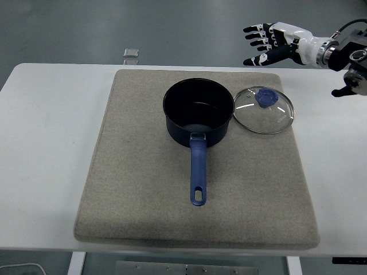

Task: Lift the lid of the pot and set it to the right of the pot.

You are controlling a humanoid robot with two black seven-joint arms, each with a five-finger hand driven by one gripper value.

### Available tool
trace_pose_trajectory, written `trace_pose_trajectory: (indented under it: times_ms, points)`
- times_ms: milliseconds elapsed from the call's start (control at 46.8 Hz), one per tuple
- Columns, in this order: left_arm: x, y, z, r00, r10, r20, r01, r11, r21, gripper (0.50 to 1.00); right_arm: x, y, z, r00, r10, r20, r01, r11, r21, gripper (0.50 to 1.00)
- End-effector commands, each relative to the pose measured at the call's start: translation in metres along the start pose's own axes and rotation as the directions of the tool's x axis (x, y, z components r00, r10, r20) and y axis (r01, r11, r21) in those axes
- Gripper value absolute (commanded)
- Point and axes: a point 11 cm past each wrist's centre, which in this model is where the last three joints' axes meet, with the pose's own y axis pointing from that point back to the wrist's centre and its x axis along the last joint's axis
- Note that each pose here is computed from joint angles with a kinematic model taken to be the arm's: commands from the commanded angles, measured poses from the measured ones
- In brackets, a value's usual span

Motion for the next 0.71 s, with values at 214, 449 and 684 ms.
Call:
trace_pose_trajectory:
  times_ms: [214,449,684]
  points:
    - [0.000,0.000,0.000,1.000,0.000,0.000,0.000,1.000,0.000,1.000,0.011,-0.001,-0.007,0.958,0.075,0.277,-0.106,0.989,0.099,0.911]
    - [0.000,0.000,0.000,1.000,0.000,0.000,0.000,1.000,0.000,1.000,-0.004,-0.008,0.009,0.897,0.064,0.437,-0.091,0.995,0.042,0.911]
    - [0.000,0.000,0.000,1.000,0.000,0.000,0.000,1.000,0.000,1.000,-0.012,-0.010,0.022,0.848,0.069,0.526,-0.093,0.995,0.019,0.911]
